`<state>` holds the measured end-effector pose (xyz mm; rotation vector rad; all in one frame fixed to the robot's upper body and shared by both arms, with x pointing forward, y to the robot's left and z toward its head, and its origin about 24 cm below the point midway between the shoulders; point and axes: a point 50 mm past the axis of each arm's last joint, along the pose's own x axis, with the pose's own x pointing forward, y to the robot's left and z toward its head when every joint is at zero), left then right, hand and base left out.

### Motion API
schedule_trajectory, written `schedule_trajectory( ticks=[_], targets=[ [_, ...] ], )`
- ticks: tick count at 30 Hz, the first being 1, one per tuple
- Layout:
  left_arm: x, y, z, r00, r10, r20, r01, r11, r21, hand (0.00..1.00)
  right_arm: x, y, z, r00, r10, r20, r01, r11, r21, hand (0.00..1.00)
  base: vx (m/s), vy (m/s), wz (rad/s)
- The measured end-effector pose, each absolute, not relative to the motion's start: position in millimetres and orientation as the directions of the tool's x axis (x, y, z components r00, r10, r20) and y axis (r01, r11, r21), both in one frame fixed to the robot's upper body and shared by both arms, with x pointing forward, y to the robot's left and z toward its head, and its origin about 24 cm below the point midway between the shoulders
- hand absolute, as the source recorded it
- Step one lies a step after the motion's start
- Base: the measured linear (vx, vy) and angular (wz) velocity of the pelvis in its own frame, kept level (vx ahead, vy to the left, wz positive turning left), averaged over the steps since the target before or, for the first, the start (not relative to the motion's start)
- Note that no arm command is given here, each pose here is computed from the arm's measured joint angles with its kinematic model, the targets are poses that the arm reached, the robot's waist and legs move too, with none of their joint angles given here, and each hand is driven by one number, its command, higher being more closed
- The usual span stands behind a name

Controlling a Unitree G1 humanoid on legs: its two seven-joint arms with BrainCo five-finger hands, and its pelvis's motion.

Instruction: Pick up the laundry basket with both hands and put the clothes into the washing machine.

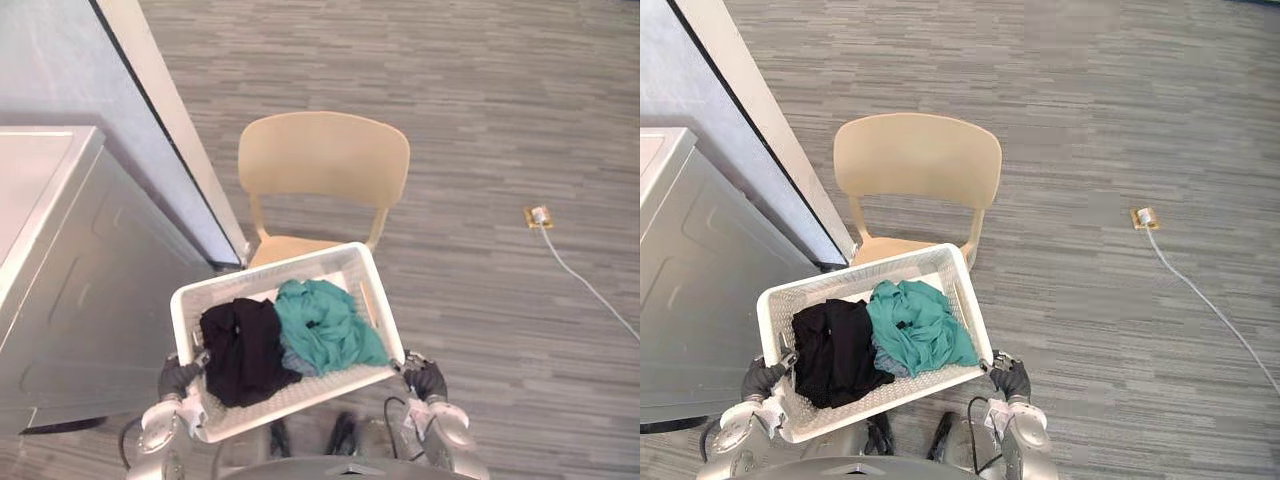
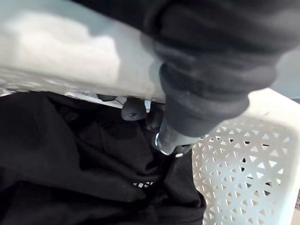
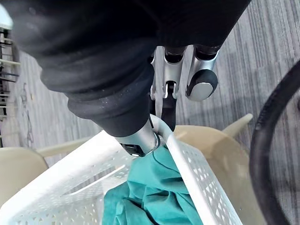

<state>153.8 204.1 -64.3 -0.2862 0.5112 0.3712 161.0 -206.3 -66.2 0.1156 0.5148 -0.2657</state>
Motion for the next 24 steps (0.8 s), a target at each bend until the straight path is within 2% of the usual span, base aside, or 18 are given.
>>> schedule_trajectory(
  ticks=[5,10,14,24],
  targets=[
    [153.2,201.4,-64.0,0.804,0.286,-0.521,-0.436,0.879,-0.191,1.00,170.9,-205.8,-51.8,0.875,-0.207,-0.438,0.249,0.968,0.040,1.00,0.00,-0.006,-0.03],
    [159.6,213.6,-52.7,0.818,0.331,-0.471,-0.459,0.869,-0.186,1.00,185.1,-198.8,-39.2,0.910,-0.168,-0.380,0.201,0.978,0.050,1.00,0.01,0.026,0.06],
    [174.6,216.8,-46.9,0.830,0.344,-0.439,-0.461,0.866,-0.193,1.00,211.0,-194.3,-23.7,0.941,-0.143,-0.308,0.168,0.984,0.055,1.00,0.00,0.007,0.02],
    [261.5,207.8,-36.2,0.888,0.203,-0.412,-0.280,0.951,-0.134,1.00,274.7,-208.4,2.3,0.950,-0.215,-0.227,0.220,0.976,-0.006,1.00,-0.06,0.022,-0.15]
  ],
)
